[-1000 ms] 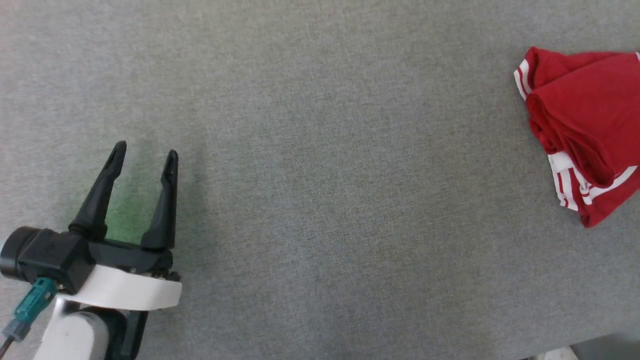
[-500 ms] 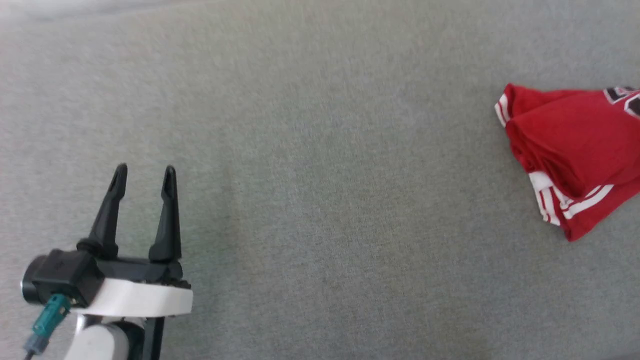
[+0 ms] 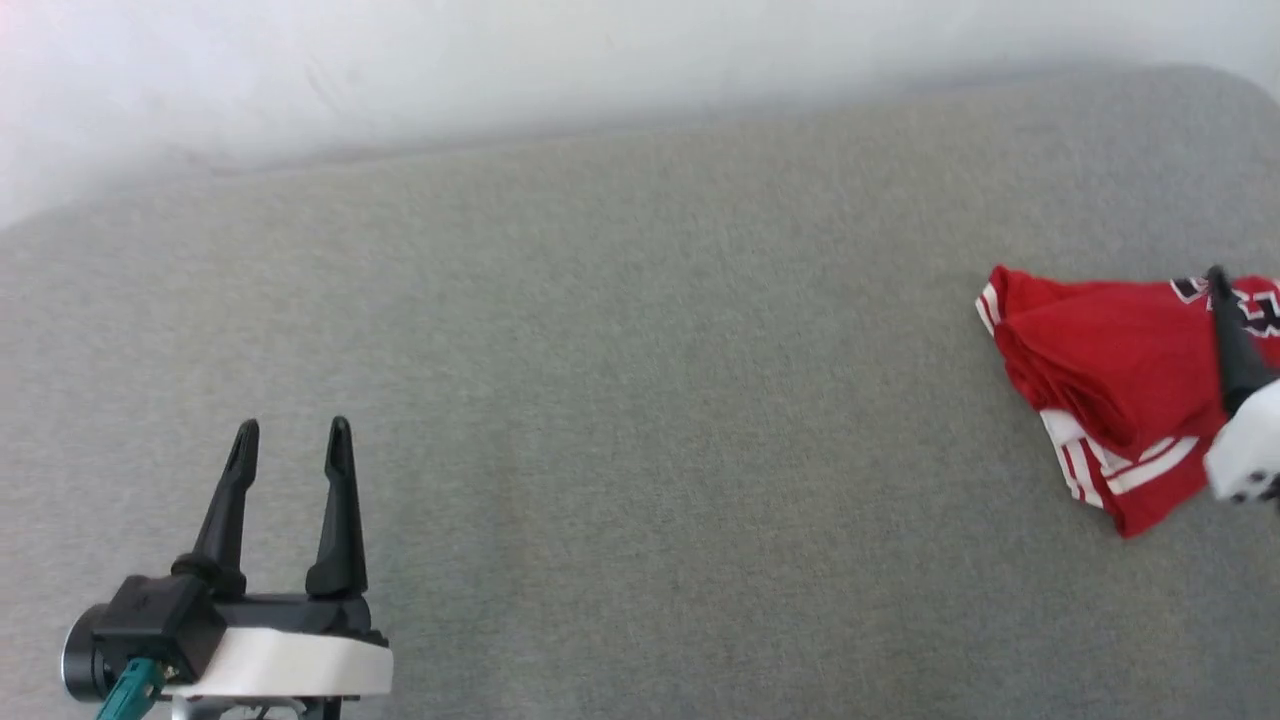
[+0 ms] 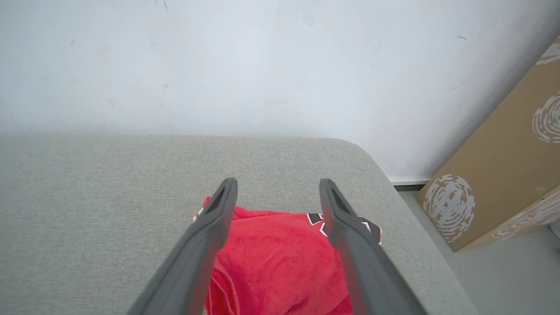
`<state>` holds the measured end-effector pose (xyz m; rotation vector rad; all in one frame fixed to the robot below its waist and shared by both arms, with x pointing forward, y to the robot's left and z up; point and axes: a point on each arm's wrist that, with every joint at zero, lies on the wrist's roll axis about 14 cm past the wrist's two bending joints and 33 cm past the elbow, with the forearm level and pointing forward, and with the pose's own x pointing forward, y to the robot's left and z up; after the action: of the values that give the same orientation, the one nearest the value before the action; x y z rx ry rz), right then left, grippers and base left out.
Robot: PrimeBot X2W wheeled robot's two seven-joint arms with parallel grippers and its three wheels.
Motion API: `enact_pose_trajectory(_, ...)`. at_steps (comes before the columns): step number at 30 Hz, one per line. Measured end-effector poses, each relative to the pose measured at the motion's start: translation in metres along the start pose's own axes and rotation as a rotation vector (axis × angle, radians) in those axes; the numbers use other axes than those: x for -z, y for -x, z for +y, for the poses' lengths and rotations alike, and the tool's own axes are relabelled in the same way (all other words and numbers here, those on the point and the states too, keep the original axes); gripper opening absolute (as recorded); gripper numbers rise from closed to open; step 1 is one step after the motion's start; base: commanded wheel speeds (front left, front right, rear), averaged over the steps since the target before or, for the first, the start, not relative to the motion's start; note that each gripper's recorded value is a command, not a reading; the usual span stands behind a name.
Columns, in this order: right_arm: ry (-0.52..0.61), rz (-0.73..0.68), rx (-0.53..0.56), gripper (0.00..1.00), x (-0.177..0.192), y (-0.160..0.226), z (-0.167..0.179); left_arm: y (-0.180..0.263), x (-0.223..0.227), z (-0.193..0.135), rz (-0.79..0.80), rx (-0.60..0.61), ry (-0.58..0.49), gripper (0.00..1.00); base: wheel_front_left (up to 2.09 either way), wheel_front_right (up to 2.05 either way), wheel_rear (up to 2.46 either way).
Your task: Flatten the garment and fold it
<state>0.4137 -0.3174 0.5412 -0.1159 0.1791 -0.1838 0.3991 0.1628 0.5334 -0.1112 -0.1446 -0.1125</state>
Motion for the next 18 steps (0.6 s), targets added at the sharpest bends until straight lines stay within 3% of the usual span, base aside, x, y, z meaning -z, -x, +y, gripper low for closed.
enact_pose_trajectory(7, -0.147, -0.165, -0.029, 1.00, -0.009, 0.025, 0.035, 0.019, -0.033, 0.006, -0.091, -0.048, -0.030, 1.00, 0.00, 0.00, 0.00)
enact_pose_trajectory(18, -0.132, -0.291, -0.124, 1.00, 0.001, 0.064, 0.083, 0.057, -0.040, 0.014, -0.105, -0.140, -0.014, 1.00, 0.00, 0.00, 0.00)
